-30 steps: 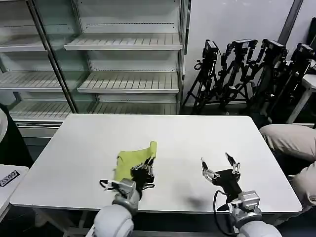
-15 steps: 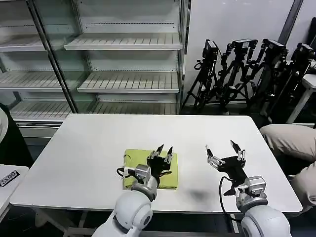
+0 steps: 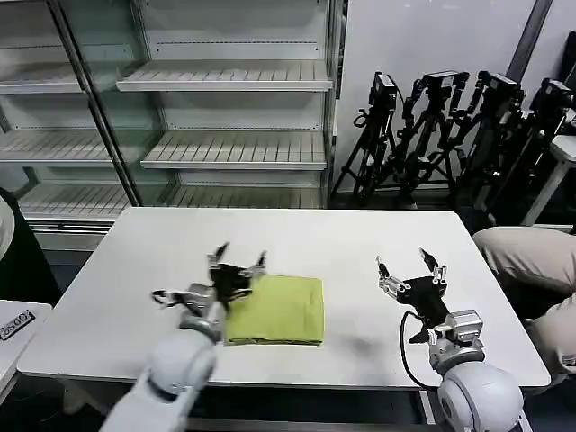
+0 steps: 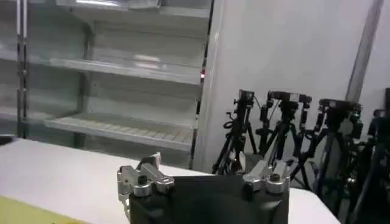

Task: Fold and organize the clothes.

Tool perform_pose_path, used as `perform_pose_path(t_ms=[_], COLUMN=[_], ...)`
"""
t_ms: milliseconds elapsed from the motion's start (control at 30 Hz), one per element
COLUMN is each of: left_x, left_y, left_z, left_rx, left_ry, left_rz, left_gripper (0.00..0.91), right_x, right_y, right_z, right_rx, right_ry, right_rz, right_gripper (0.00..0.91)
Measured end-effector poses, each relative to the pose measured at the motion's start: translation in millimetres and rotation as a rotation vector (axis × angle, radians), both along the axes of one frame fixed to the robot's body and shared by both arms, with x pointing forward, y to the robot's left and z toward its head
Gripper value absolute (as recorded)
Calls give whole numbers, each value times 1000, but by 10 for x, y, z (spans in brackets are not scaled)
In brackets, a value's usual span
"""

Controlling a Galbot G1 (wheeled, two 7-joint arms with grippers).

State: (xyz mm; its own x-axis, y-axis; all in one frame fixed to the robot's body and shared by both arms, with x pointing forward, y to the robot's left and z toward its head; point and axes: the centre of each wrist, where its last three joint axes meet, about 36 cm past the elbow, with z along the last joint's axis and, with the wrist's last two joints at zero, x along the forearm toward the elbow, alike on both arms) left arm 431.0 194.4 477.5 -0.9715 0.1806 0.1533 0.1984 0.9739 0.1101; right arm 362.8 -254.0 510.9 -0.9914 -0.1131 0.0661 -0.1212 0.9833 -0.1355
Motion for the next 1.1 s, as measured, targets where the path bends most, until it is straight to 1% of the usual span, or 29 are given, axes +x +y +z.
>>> perform_pose_path(t_ms=[167,333,433,667,867,1100], left_x=[-19,-78,-88,-118,-119,-87], left_y=[556,863,987,1151,1208,1226], left_z=[-118,-187,-200,-236,-260,-268], left_rx=[61,96,106,117,120,120], left_ry=[-16,-28,-39,-63,-98,-153], left_rz=[58,76,81,73,56,41], left_gripper=[907,907,907,907,907,907], right_x=[87,112,109,118,170,217], right_y=[33,33,25,49,77,69], right_z=[-71,-101,-110,-171,-238,-365], right_rx=[10,11,9,-11,-27,-59], right_ry=[4,5,4,14,-8,-28], right_rz=[8,9,11,6,-3,-11], right_gripper=[907,907,907,907,907,907])
